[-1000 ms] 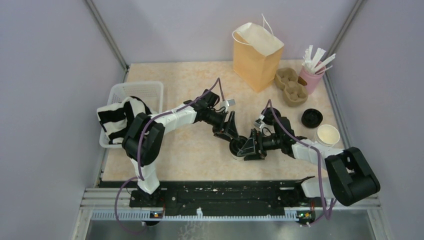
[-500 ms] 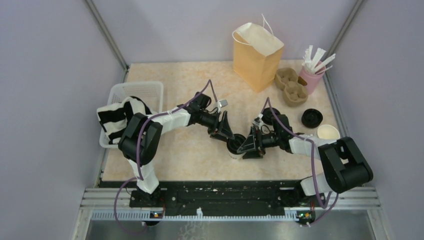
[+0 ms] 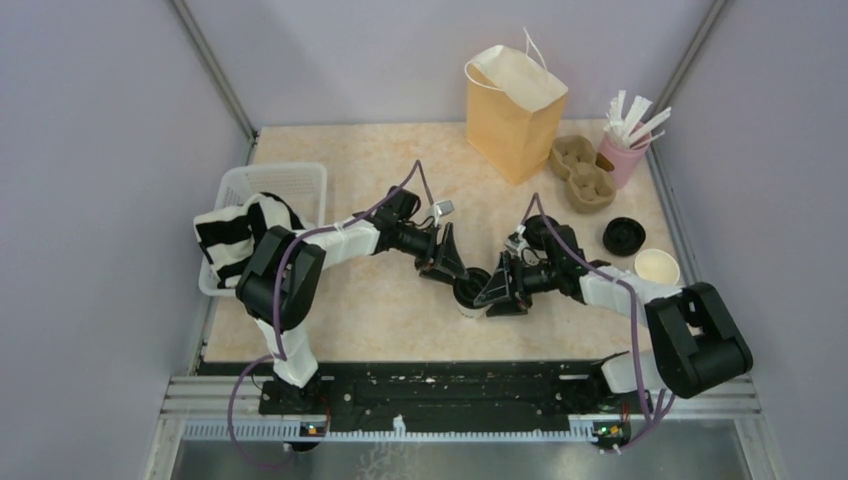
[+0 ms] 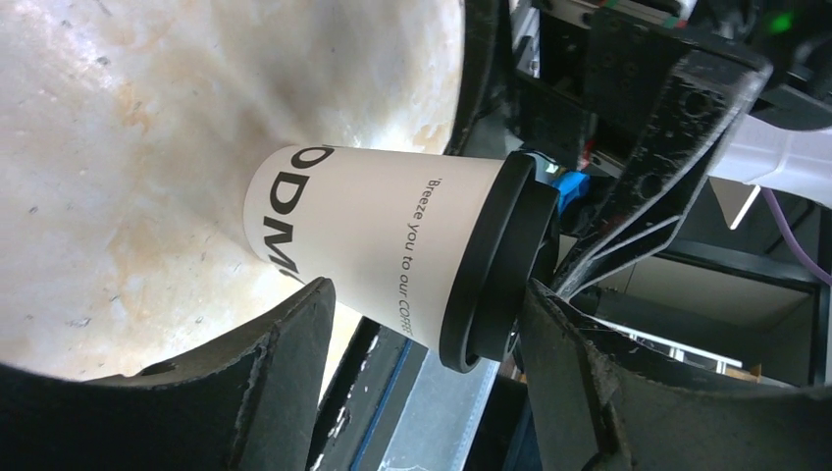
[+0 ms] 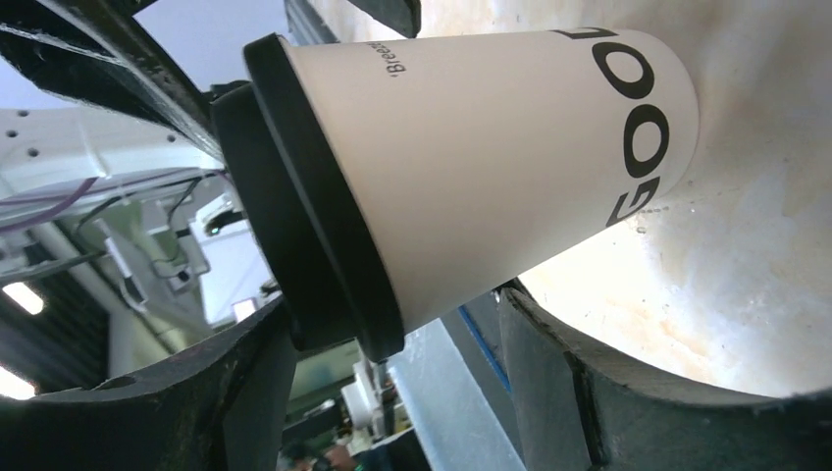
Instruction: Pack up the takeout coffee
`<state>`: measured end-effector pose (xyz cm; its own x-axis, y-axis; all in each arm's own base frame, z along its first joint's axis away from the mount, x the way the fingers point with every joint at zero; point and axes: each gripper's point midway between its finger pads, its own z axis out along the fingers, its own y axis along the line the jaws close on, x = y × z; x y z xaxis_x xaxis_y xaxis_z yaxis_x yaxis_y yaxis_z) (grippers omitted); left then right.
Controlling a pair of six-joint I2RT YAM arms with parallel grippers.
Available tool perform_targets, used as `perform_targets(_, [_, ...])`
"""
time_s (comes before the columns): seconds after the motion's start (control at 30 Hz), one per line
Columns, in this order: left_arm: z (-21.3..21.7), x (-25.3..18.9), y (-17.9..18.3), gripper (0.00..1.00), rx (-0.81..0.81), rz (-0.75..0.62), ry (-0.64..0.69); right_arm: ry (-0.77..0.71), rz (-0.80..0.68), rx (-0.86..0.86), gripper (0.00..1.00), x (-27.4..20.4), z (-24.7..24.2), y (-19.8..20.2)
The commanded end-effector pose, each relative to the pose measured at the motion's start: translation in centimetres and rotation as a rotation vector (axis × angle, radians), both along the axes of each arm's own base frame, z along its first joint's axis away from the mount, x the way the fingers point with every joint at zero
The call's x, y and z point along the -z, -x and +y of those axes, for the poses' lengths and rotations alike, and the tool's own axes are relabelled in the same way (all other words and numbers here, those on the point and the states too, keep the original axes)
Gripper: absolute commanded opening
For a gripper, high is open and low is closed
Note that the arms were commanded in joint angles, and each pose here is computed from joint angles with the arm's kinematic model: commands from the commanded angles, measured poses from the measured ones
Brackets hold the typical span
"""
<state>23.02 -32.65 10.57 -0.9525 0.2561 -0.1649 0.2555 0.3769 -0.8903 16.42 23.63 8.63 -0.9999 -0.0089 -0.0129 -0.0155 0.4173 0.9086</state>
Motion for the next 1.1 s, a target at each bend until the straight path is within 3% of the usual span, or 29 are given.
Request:
perform_targets(0.0, [2.1, 4.0, 1.2, 0.76, -0.011, -0.010, -0.187, 0.457, -0.074, 0.175, 0.67, 6.9, -5.0, -1.7])
perform_targets(0.23, [-0.8, -3.3, -0.6, 0.90, 0.026, -0.070, 0.032, 0.309, -0.147, 0.124, 0.70, 3.0, -2.6, -3.3])
perform_targets(0.5, [-2.1, -3.8, -2.1, 0.98, -0.004, -0.052, 0.086, 0.272, -0.161, 0.088, 0.70, 2.4, -1.9, -3.8])
perform_targets(0.83, [-1.1, -0.8, -4.6, 0.84, -0.084, -0.014, 0.006, 0.275, -0.148, 0.095, 0.70, 2.9, -2.0, -3.6])
perform_targets(1.07, [-0.8, 0.4, -4.7, 0.76, -0.107, 0.033, 0.021, 0.280, -0.141, 0.088, 0.69, 3.2, -2.0, -3.5])
